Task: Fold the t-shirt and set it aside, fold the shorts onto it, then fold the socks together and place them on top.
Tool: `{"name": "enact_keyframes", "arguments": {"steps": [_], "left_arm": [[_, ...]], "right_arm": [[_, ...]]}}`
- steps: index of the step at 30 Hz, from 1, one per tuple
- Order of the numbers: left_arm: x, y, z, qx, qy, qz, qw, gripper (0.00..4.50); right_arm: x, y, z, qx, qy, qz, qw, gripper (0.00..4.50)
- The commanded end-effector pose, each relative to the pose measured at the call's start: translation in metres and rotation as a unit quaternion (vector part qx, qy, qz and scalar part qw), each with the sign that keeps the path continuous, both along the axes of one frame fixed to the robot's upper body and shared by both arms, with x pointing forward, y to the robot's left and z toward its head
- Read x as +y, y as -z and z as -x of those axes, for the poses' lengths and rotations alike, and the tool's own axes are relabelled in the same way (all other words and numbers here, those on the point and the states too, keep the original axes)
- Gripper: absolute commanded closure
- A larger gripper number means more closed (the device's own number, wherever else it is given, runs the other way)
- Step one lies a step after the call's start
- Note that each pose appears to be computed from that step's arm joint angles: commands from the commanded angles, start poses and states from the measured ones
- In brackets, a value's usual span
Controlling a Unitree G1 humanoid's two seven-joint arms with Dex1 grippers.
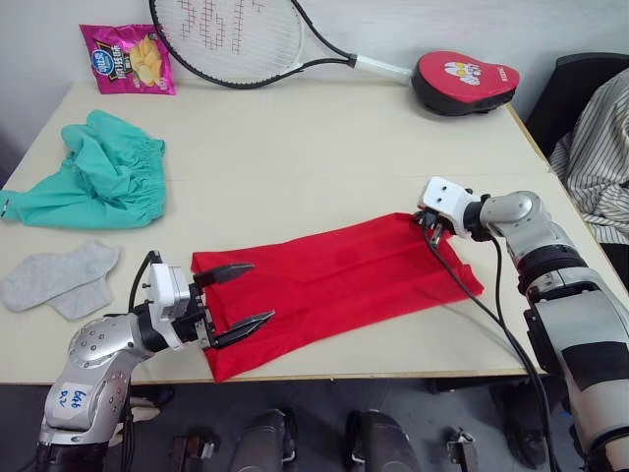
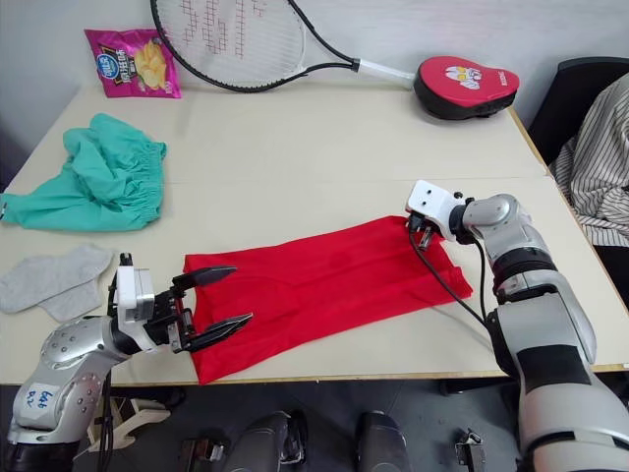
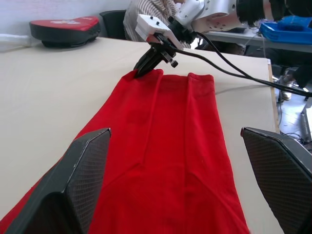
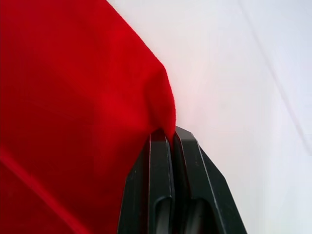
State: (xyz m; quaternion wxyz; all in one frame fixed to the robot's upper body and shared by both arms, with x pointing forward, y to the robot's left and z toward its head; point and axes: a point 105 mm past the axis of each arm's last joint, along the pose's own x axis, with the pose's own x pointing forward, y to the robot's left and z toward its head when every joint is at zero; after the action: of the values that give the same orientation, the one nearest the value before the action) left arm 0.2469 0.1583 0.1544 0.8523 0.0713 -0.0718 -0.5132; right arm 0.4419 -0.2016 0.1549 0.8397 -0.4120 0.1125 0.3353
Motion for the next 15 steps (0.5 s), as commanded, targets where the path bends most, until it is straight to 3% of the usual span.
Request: {"name": "enact_keyframes", "arguments": {"steps": [1,4,7,10,12,15], "left_arm": [[0.004,0.002,-0.003,-0.007,-0.014,-0.009,1.000,0.00],[0.008,0.003,-0.012,0.001,-0.024,-0.012,1.000,0.00],[0.016,0.001,-0.026,0.010,-0.032,-0.019,0.999,0.00],[0.027,-0.001,-0.044,0.012,-0.040,-0.039,0.998,0.00],[0.033,-0.003,-0.056,0.016,-0.042,-0.057,0.997,0.00],[0.039,-0.004,-0.073,0.024,-0.030,-0.092,0.995,0.00]], "right_arm": [[0.003,-0.020,-0.004,-0.032,0.005,-0.051,0.998,4.48],[-0.007,-0.025,-0.002,-0.021,0.017,-0.078,0.997,3.82],[-0.028,-0.041,0.001,-0.015,0.043,-0.129,0.991,2.79],[-0.045,-0.051,0.012,0.039,0.060,-0.216,0.974,1.78],[-0.057,-0.054,0.025,0.090,0.066,-0.255,0.960,1.09],[-0.065,-0.051,0.066,0.196,0.065,-0.300,0.931,0.02]]}}
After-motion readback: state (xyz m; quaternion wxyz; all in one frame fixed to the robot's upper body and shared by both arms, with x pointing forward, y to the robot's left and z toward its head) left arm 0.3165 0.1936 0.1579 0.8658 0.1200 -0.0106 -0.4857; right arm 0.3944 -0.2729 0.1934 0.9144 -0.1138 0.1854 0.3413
